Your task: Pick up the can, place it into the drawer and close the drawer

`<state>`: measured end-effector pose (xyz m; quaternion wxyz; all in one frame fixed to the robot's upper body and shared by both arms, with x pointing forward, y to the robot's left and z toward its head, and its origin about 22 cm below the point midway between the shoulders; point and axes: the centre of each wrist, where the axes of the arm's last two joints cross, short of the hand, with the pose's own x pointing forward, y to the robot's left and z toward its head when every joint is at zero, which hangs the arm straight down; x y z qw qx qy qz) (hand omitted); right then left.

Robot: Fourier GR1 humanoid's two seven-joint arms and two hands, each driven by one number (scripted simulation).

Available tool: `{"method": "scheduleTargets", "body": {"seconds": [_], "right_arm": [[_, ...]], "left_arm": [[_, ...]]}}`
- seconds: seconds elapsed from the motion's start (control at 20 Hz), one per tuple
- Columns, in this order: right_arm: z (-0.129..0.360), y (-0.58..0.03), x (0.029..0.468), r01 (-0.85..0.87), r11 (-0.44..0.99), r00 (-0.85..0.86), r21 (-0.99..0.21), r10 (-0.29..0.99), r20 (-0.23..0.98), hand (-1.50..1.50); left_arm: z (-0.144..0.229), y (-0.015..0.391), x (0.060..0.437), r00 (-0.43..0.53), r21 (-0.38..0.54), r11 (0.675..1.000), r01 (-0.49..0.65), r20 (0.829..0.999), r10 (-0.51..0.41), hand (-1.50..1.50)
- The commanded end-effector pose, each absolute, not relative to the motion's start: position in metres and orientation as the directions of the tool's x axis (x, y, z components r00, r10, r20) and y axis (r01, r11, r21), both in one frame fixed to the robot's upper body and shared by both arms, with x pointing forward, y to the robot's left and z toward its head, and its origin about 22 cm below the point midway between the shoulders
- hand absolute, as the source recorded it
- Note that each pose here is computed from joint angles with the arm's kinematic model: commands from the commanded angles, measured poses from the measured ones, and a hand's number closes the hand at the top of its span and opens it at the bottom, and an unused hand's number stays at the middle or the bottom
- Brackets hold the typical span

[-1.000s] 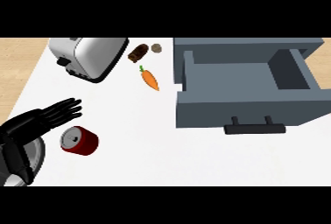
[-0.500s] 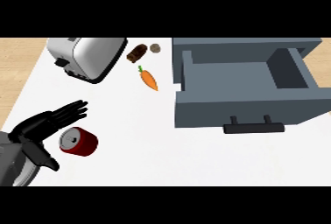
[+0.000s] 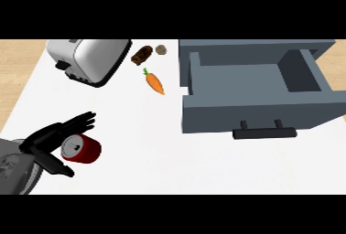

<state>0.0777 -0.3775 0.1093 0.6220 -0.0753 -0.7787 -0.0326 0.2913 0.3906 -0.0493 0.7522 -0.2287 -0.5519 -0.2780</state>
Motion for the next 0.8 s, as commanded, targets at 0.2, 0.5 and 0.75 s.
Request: {"method": "scheduleTargets", "body": {"seconds": [0.2,0.5,0.75], "right_arm": [[0.116,-0.382,0.077,0.148,0.988,-0.221,-0.039,0.072,0.973,-1.50],[0.122,-0.386,0.069,0.147,0.988,-0.210,-0.056,0.086,0.974,-1.50],[0.114,-0.377,0.075,0.144,0.989,-0.223,-0.020,0.052,0.974,-1.50]], "left_arm": [[-0.068,0.392,0.288,0.264,-0.176,0.676,0.715,0.964,-0.028,-1.50],[-0.089,0.366,0.285,0.297,-0.233,0.677,0.698,0.955,0.022,-1.50],[-0.090,0.354,0.293,0.326,-0.281,0.626,0.728,0.944,0.044,1.50]]}}
